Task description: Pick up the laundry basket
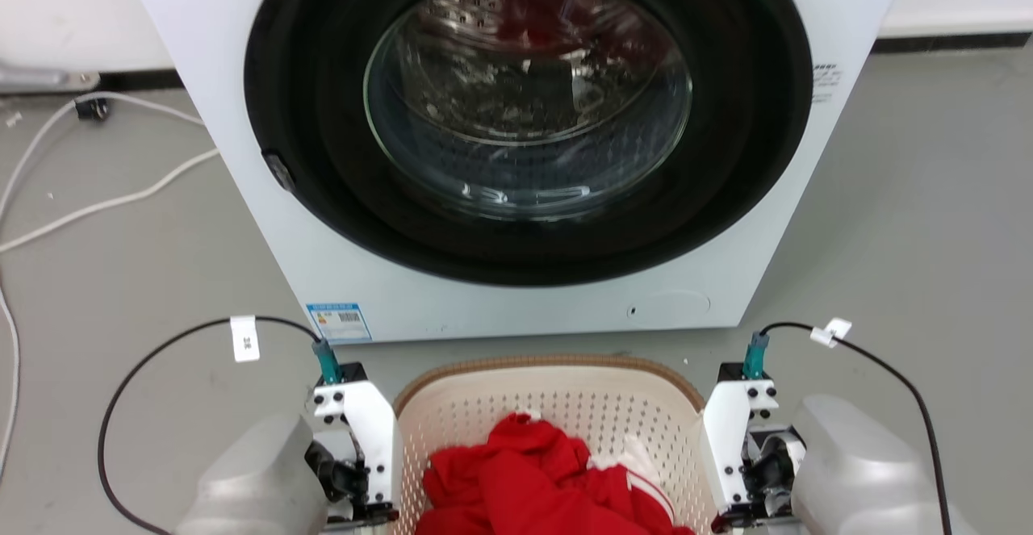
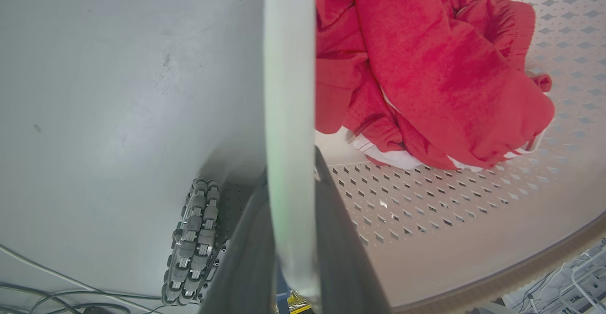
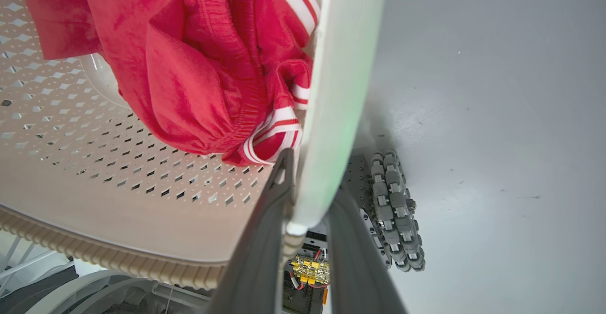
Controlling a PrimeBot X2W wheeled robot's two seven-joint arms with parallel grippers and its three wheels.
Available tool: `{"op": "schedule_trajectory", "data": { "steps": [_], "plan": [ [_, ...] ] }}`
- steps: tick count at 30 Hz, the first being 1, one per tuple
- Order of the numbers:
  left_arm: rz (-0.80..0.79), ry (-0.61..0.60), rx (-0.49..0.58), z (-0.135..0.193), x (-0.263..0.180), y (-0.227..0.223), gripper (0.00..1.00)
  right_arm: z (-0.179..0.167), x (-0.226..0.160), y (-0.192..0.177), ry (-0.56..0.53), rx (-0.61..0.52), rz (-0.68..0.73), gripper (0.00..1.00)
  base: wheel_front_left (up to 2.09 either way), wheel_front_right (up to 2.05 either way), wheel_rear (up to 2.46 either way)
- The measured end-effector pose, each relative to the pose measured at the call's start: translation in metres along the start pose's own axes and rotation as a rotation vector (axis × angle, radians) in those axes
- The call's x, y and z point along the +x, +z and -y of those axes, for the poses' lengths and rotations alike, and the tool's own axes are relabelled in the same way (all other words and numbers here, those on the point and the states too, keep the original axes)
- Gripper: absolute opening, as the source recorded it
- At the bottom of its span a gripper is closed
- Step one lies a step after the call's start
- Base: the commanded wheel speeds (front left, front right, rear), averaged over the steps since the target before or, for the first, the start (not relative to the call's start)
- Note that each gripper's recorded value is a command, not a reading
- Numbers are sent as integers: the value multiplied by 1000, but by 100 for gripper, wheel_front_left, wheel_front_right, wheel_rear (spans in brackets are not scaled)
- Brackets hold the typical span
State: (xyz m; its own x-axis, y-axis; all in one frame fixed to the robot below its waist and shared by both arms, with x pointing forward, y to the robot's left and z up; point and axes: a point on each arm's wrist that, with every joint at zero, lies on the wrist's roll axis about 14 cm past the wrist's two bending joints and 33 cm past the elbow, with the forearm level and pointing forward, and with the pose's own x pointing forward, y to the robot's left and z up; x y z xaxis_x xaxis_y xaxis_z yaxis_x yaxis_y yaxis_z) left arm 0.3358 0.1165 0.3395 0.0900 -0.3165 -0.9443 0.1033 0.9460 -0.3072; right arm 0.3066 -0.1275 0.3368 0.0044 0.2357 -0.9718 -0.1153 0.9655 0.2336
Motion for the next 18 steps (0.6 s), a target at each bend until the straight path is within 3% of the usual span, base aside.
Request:
{"op": "schedule_trajectory", "data": {
  "steps": [18],
  "plan": [
    [9, -12, -23, 8, -7, -25, 0, -1, -9, -16, -15, -8, 37, 0, 0, 0, 0]
  ]
}}
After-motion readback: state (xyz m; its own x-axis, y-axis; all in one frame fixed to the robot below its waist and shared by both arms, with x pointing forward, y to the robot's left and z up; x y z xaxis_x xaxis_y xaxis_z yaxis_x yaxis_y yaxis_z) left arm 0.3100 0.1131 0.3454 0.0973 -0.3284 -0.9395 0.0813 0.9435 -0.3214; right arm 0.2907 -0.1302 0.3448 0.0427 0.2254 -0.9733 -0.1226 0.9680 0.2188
